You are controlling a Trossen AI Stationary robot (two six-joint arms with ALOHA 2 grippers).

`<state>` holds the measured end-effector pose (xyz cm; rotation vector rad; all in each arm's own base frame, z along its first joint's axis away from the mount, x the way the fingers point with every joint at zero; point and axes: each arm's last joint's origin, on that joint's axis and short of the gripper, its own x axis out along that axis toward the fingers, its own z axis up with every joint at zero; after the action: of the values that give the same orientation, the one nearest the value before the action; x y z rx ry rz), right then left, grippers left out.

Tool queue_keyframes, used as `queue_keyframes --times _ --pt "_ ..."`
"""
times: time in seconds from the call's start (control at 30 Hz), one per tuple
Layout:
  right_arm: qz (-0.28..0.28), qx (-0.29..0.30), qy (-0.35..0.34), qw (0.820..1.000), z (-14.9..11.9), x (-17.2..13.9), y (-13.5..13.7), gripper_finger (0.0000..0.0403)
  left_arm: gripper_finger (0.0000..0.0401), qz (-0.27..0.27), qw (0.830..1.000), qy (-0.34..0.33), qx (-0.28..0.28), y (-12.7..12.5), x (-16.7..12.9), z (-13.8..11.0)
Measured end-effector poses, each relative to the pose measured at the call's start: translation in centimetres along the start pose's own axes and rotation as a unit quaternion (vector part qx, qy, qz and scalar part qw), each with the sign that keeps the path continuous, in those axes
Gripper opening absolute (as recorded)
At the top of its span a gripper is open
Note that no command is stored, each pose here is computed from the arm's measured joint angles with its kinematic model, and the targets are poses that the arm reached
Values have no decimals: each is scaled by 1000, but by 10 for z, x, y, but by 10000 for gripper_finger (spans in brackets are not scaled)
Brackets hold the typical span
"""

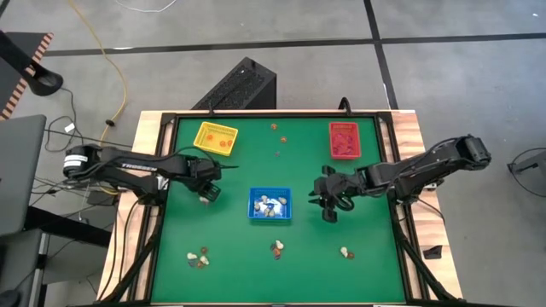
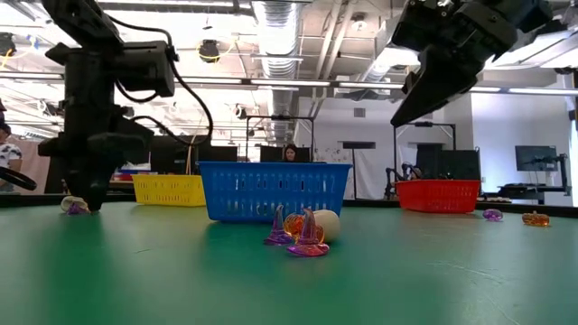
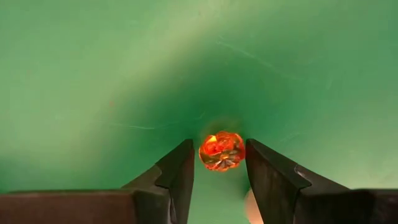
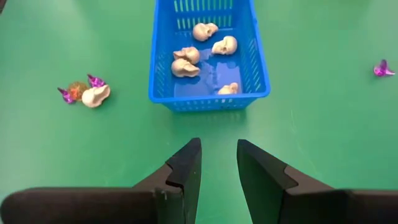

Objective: Sort Halloween decoration
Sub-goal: Put the orange pumpkin toy into the yellow bin

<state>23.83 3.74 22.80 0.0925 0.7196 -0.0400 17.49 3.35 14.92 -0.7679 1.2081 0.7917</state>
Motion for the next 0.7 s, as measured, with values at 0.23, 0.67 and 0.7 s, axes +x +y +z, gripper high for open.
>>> queue_keyframes --times 0.23,0.67,0.7 --pt "-2 0 0 1000 0 0 -1 133 132 13 1000 11 15 -2 7 1" --pt "-2 0 0 1000 0 0 -1 133 80 8 999 11 44 -3 8 1" --pt "-2 0 0 1000 0 0 -1 133 73 8 999 10 47 -3 7 2"
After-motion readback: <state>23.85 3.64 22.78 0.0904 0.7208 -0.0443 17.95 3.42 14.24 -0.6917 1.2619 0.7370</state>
